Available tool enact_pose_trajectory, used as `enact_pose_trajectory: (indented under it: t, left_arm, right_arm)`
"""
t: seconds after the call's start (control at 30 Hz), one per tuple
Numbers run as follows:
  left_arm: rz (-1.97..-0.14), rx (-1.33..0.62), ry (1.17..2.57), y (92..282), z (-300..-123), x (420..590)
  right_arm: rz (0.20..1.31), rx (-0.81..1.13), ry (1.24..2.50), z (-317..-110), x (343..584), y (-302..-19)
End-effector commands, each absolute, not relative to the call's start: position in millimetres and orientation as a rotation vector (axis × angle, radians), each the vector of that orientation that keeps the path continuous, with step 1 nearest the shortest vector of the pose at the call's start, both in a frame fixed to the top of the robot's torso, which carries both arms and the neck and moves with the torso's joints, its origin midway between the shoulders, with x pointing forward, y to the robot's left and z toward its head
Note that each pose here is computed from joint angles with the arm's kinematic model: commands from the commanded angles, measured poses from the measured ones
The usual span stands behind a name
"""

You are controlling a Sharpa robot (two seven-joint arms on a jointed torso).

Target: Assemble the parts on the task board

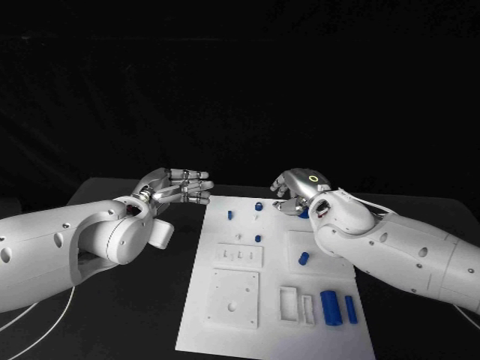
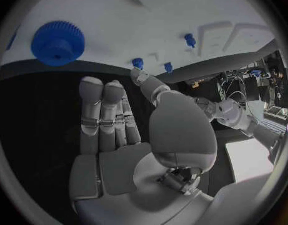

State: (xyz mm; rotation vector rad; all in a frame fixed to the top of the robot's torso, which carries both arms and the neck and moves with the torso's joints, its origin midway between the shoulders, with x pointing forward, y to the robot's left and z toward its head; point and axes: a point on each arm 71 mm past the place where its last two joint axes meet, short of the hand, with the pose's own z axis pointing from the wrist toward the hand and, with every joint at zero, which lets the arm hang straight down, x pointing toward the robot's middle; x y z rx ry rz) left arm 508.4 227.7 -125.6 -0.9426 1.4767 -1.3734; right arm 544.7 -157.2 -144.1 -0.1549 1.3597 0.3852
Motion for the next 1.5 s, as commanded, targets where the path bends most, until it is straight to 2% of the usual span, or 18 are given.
enact_pose_trajectory:
  t: [0.03, 0.27, 0.57, 1.0, 1.5]
  left_arm:
    - [-1.38, -0.928, 1.457, 229.1, -122.2, 509.0]
    - [-1.373, -0.931, 1.449, 233.6, -122.0, 509.7]
    - [-1.371, -0.932, 1.447, 235.7, -122.2, 510.8]
    - [-1.371, -0.931, 1.45, 235.4, -122.5, 512.1]
    - [-1.373, -0.929, 1.454, 233.5, -123.0, 514.1]
  right_arm:
    - [0.441, -0.091, 1.355, -135.4, 541.7, -170.5]
    - [0.447, -0.03, 1.412, -127.0, 540.3, -204.1]
    - [0.408, -0.011, 1.536, -135.5, 544.8, -228.0]
    - [0.383, -0.006, 1.606, -144.6, 551.8, -230.4]
    - [0.372, -0.001, 1.626, -152.2, 558.4, -226.8]
